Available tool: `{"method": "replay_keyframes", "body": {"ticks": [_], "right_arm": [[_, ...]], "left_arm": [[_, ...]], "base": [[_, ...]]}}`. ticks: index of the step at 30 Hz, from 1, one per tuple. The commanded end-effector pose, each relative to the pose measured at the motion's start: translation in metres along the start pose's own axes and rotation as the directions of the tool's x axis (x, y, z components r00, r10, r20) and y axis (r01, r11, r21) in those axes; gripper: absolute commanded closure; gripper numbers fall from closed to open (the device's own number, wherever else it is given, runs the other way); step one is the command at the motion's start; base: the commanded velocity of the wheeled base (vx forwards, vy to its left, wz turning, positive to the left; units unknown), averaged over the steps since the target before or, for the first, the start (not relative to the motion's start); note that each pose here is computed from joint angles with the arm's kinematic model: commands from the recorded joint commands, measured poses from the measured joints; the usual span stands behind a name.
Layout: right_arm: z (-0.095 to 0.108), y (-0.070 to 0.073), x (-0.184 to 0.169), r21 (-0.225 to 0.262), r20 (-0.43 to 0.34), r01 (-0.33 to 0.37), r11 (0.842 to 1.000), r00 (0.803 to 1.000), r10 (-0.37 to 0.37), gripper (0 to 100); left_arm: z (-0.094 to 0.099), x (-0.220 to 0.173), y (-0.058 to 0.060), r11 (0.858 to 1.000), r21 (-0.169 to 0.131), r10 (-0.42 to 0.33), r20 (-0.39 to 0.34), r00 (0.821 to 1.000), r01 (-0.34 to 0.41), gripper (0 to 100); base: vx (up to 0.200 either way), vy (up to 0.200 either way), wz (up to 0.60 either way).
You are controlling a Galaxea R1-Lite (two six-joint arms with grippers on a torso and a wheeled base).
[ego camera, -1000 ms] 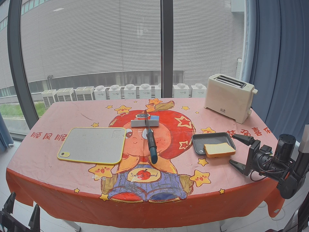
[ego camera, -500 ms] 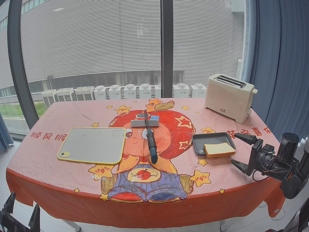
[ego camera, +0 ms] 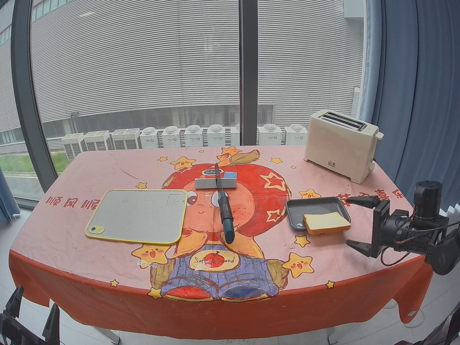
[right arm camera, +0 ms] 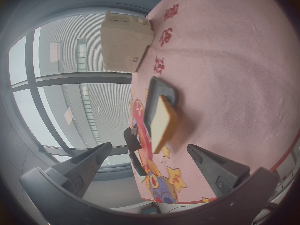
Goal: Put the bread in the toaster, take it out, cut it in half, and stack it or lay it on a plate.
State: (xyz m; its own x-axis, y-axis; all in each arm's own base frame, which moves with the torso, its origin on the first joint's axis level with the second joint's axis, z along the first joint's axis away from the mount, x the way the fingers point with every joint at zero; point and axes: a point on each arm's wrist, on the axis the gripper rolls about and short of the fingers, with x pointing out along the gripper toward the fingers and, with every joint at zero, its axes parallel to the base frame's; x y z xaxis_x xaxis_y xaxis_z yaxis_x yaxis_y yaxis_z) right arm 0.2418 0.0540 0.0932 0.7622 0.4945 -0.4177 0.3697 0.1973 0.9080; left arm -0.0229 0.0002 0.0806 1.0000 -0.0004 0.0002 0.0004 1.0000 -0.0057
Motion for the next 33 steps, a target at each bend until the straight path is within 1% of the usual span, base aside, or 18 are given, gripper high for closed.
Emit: {"method": "replay_keyframes", "body": {"ticks": [1,14,23,33], "right_arm": [[0.002,0.022,-0.004,-0.027,0.012,-0.077,0.997,0.997,0.078,0],[0.006,0.006,0.013,-0.005,0.004,-0.006,1.0,1.0,0.006,0],[0.006,0.003,0.014,-0.003,-0.001,0.008,1.0,1.0,-0.008,0],[0.013,-0.006,0.033,0.014,-0.004,0.046,0.999,0.999,-0.046,0]], "left_arm": [[-0.005,0.0,0.0,1.0,0.0,0.0,-0.003,1.0,0.0,0],[-0.005,0.0,0.0,1.0,0.0,0.0,-0.002,1.0,0.0,0],[-0.005,0.0,0.0,1.0,0.0,0.0,0.0,1.0,0.0,0],[-0.005,0.0,0.0,1.0,0.0,0.0,0.0,1.0,0.0,0]], "base": [[0.0,0.0,0.0],[0.0,0.0,0.0],[0.0,0.0,0.0],[0.0,0.0,0.0]]}}
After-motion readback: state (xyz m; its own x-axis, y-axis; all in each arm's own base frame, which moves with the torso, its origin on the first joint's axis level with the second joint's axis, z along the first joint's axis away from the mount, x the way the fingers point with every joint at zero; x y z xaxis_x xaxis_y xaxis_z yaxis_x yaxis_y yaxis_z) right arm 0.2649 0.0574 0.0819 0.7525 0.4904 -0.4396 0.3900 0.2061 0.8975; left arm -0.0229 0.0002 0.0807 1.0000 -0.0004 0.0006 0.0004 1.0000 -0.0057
